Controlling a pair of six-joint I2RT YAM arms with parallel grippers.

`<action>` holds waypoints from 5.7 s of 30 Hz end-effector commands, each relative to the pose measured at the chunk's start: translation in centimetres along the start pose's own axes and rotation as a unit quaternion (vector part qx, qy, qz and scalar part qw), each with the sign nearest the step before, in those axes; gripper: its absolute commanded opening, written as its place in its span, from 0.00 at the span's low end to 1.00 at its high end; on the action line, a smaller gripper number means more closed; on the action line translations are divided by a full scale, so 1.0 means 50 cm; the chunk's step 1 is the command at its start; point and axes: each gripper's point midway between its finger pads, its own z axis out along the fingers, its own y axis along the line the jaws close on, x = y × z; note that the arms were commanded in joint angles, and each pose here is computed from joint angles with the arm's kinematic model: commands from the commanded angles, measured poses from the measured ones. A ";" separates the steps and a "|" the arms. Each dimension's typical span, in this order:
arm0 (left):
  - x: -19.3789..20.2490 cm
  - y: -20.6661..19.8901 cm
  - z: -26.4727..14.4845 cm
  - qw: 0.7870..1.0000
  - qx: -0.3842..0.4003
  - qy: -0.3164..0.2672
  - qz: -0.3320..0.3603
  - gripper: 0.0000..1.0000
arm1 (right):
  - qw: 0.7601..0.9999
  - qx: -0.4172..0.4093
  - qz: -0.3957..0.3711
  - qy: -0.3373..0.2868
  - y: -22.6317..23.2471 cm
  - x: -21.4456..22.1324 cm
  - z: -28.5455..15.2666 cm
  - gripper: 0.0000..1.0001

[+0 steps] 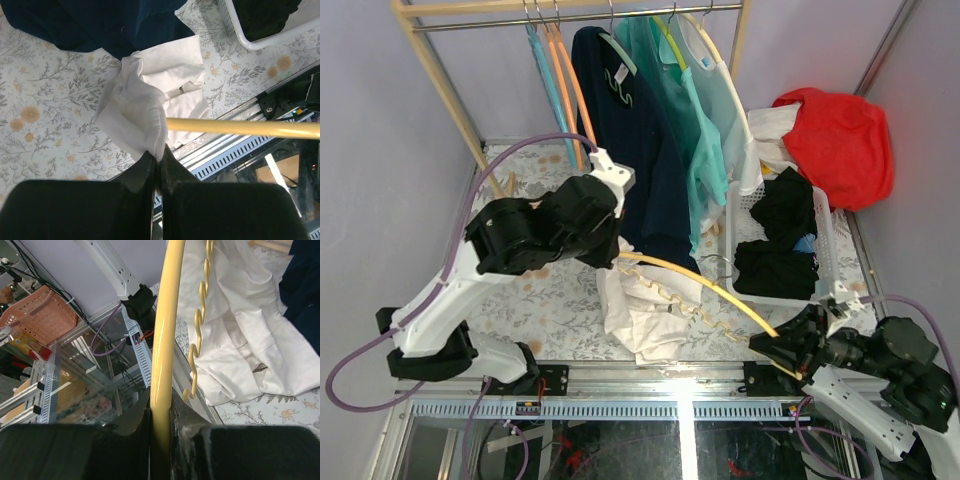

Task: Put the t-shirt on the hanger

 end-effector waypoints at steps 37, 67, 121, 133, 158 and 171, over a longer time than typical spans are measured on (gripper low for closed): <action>-0.375 -0.161 -0.266 0.897 0.222 -0.382 -0.027 0.01 | 0.977 -0.014 -0.101 -0.185 0.046 -0.285 0.046 0.00; 0.053 0.016 -0.025 0.990 0.060 -0.083 -0.097 0.00 | 0.999 -0.016 0.031 0.018 -0.037 0.019 0.099 0.00; -0.137 -0.013 -0.142 0.976 0.073 -0.198 -0.053 0.00 | 0.978 -0.068 0.012 -0.195 0.011 -0.136 0.075 0.00; -0.237 -0.140 -0.174 0.952 0.195 -0.235 -0.002 0.00 | 0.973 0.084 -0.036 -0.213 -0.051 -0.191 0.004 0.00; -0.123 0.008 -0.055 0.986 0.004 -0.165 -0.013 0.00 | 0.981 0.087 -0.078 -0.155 0.012 -0.212 -0.084 0.00; -0.043 0.084 -0.016 0.989 -0.076 -0.125 -0.018 0.00 | 0.997 -0.003 -0.018 -0.072 0.051 -0.117 -0.042 0.00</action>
